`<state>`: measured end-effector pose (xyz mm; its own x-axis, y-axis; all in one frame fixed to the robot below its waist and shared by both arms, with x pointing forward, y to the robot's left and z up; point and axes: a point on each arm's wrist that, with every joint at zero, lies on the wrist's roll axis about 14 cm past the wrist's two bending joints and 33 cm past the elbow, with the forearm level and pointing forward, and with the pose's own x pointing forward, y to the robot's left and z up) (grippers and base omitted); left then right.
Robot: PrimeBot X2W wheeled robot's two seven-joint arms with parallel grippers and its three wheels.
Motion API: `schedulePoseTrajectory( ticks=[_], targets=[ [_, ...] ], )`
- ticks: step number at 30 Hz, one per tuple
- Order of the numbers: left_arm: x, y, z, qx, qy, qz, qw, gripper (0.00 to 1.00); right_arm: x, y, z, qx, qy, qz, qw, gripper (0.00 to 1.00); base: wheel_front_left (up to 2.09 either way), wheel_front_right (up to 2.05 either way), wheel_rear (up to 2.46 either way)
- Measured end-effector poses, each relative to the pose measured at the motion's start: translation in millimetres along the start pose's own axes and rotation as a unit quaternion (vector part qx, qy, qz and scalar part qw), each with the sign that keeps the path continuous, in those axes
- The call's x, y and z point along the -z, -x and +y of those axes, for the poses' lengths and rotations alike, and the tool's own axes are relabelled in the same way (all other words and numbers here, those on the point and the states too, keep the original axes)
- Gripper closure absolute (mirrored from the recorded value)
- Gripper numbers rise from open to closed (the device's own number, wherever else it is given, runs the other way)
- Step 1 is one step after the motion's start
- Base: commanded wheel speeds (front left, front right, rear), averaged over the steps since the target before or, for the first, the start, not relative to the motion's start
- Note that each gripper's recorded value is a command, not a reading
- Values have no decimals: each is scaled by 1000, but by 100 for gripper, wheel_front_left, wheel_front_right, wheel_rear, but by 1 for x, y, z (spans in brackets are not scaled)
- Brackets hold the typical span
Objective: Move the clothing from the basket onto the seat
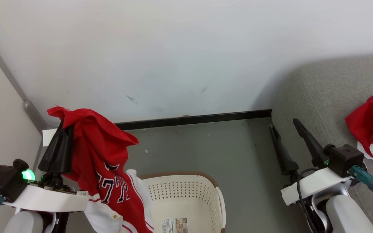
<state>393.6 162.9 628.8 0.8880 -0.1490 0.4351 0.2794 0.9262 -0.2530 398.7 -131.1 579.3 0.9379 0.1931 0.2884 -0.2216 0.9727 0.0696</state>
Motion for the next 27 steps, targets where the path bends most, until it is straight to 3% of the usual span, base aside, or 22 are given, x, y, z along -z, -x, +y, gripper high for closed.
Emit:
schedulePoseTrajectory(
  ticks=[6,14,22,27],
  targets=[
    [-3,-1,-8,10,4,-6,1000,100,6,5,11,-14,-8,10,1000,0,0,0,0],
    [-12,-10,-33,52,1,-24,998,100,16,8,74,-103,-46,25,993,0,0,0,0],
    [-29,-28,-67,106,13,-57,993,100,32,22,132,-192,-71,58,977,0,0,0,0],
    [-36,-34,-87,135,22,-71,988,100,24,14,136,-206,-68,45,975,0,0,0,0]
  ],
)
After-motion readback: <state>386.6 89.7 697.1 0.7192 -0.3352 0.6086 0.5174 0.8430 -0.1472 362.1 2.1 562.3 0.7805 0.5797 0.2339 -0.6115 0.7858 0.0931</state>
